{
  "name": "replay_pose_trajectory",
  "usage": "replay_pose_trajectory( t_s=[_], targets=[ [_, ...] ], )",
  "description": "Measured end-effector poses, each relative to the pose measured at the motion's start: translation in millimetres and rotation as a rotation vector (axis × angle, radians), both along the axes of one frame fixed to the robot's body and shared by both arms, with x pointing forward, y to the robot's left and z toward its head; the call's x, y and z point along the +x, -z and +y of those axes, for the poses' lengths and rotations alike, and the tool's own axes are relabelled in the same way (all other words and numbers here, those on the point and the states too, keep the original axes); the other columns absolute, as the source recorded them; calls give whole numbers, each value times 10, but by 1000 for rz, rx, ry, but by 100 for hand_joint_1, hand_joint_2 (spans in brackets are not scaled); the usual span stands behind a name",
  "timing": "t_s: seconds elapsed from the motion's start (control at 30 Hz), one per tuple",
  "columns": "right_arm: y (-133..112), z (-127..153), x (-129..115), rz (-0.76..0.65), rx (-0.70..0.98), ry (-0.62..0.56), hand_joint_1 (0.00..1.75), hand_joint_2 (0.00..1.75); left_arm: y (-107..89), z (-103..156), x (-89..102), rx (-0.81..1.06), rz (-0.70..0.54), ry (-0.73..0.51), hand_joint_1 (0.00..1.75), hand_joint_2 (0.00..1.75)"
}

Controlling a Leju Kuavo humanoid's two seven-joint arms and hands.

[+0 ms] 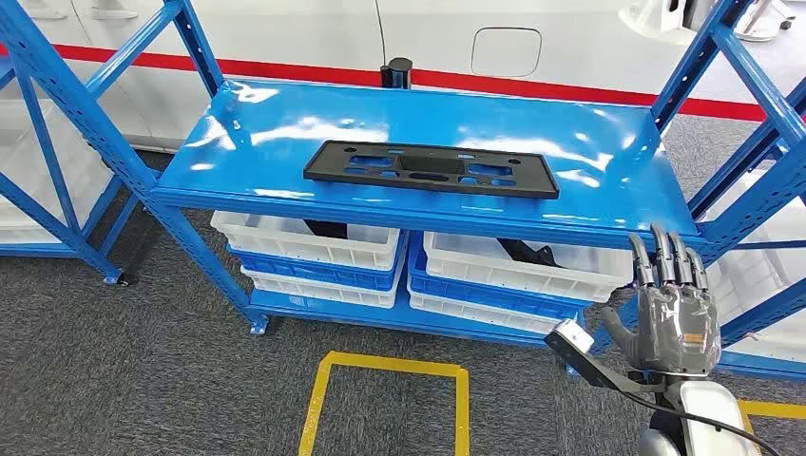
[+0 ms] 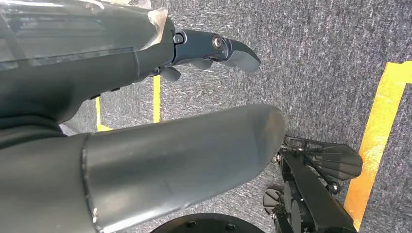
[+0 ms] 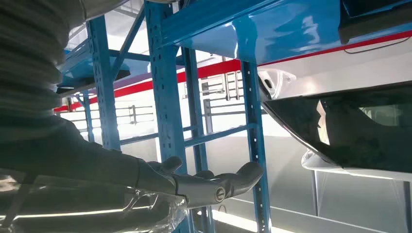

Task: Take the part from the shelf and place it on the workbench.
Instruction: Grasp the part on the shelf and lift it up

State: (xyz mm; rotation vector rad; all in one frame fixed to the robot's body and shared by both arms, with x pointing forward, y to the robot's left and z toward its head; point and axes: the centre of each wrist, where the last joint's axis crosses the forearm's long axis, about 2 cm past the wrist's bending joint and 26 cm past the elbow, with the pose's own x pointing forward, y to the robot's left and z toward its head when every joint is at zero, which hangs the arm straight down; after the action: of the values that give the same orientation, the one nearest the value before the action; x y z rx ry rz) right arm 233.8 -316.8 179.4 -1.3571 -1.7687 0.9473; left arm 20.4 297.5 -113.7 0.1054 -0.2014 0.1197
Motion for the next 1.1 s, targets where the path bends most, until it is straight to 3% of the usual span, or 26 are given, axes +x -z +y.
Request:
replay_pose_trajectory(
  t_s=[1.1],
  targets=[
    [-50,87,103,-1,-29,-24,0,175,-5,-105,49,15,16,-26,0,0]
  ],
)
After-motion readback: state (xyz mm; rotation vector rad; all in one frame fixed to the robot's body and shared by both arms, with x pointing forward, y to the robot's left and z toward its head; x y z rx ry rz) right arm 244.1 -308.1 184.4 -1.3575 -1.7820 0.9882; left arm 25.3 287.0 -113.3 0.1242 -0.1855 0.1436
